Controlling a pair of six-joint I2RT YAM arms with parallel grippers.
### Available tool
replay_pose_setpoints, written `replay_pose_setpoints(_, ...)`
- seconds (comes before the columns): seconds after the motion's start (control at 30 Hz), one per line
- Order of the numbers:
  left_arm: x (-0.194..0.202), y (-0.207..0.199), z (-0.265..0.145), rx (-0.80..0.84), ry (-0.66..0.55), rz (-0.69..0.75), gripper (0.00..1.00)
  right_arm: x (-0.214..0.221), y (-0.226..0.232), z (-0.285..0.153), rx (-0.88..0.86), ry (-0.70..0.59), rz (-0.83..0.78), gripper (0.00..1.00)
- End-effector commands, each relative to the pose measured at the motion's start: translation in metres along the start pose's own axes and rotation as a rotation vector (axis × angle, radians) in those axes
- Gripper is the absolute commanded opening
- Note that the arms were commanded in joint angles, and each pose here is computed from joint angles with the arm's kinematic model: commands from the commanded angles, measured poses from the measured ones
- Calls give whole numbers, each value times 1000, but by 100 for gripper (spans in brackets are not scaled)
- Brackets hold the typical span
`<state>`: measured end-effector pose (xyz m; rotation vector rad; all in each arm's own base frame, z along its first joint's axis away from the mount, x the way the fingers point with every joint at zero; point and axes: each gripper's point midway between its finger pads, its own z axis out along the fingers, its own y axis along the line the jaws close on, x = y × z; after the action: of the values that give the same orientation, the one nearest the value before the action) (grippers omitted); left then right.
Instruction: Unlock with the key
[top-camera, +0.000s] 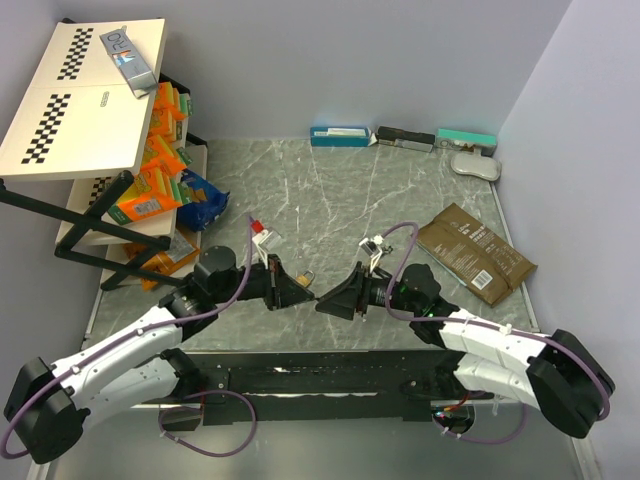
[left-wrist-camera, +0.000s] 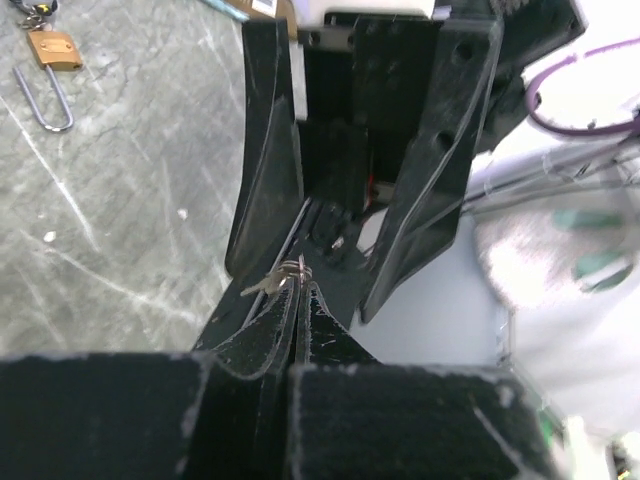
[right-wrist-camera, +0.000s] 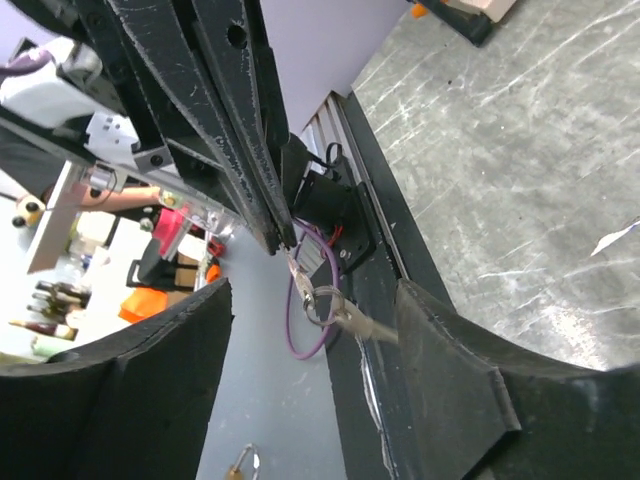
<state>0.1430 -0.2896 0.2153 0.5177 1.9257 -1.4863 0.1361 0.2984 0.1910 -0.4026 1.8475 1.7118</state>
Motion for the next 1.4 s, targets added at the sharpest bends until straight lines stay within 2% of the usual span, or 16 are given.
replay_pose_setpoints(0.0, 3, -9, -5, 25, 80, 111, 1, -13, 22, -3, -70, -8, -121, 73)
replay_pose_setpoints(0.23, 6, -15, -8, 57, 111, 146, 1, -4, 27, -7, -85, 62, -184, 66)
replay_pose_setpoints(0.4, 9, -18, -7, 90, 129, 146, 1, -5, 37, -5, -132, 79, -205, 55)
replay_pose_setpoints(0.87, 10, -22, -7, 115, 130, 151, 1, 5, 35, 7, -165, 123, -172, 36)
replay_pose_setpoints(1.2, 6, -20, -3, 110, 112, 151, 1, 7, 36, 5, -181, 122, -167, 0)
replay_pose_setpoints(1.37, -1, -17, 3, 98, 84, 146, 1, 8, 35, 5, -179, 116, -157, 0)
